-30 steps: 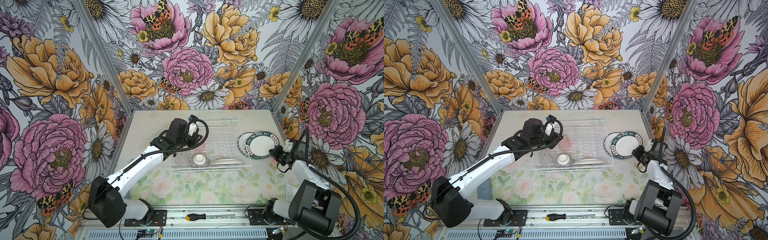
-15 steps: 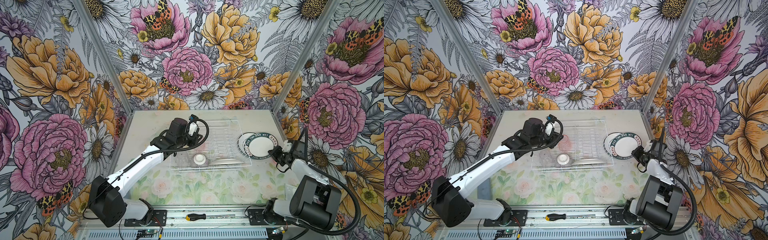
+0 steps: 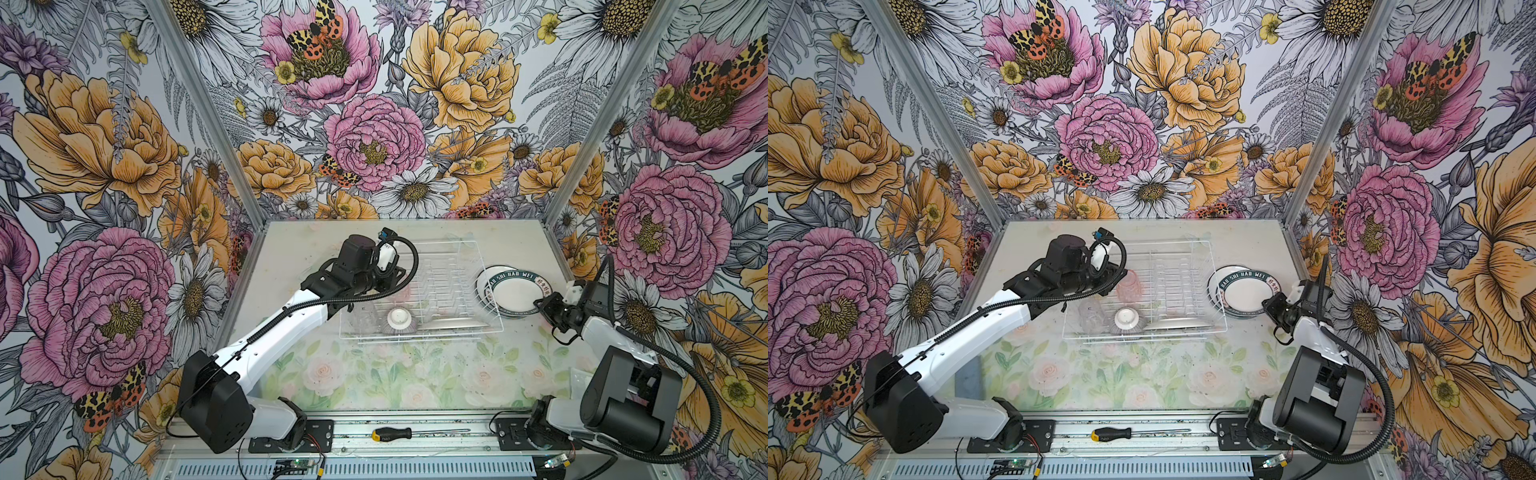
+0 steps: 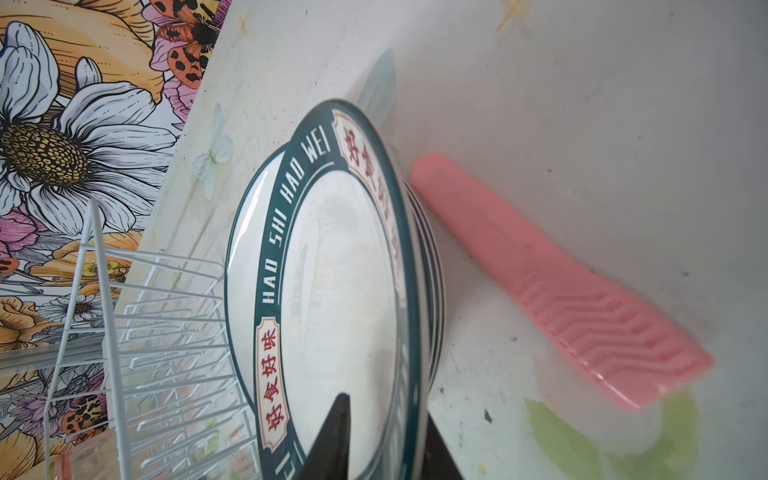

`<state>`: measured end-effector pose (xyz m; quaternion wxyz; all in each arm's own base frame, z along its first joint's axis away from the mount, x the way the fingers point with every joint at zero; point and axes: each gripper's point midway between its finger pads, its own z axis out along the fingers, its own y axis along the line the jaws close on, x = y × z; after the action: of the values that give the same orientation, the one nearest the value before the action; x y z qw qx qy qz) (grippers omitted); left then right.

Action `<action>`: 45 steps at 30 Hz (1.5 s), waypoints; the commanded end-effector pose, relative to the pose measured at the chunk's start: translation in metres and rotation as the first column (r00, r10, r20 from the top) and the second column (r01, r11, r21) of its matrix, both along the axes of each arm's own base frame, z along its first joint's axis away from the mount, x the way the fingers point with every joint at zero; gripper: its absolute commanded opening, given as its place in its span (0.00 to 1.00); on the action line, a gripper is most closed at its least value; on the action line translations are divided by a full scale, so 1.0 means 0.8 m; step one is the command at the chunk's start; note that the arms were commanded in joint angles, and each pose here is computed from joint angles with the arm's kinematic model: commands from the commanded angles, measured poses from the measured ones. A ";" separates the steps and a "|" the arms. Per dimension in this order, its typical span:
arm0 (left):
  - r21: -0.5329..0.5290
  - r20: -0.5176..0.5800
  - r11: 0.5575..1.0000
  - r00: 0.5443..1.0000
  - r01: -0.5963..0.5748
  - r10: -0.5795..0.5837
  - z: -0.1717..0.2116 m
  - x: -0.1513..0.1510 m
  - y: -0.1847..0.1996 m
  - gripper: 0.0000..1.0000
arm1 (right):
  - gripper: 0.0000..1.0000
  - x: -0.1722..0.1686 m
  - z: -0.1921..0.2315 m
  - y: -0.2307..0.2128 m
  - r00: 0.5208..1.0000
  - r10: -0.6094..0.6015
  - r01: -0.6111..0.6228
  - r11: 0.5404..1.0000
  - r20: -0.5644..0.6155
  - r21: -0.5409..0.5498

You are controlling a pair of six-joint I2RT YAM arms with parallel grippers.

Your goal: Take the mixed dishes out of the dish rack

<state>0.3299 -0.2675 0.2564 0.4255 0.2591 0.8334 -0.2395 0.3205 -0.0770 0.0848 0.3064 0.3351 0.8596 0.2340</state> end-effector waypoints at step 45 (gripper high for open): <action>0.434 0.135 0.846 0.907 0.308 -0.399 -0.041 -0.105 -0.090 0.38 | 0.58 0.001 0.083 0.024 0.989 0.092 -0.068 0.976 0.113 -0.206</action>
<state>0.2444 -0.3433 0.2153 0.3885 0.4860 0.7679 -0.1524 0.3183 -0.0543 0.1252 0.3544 0.2704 0.8716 0.2038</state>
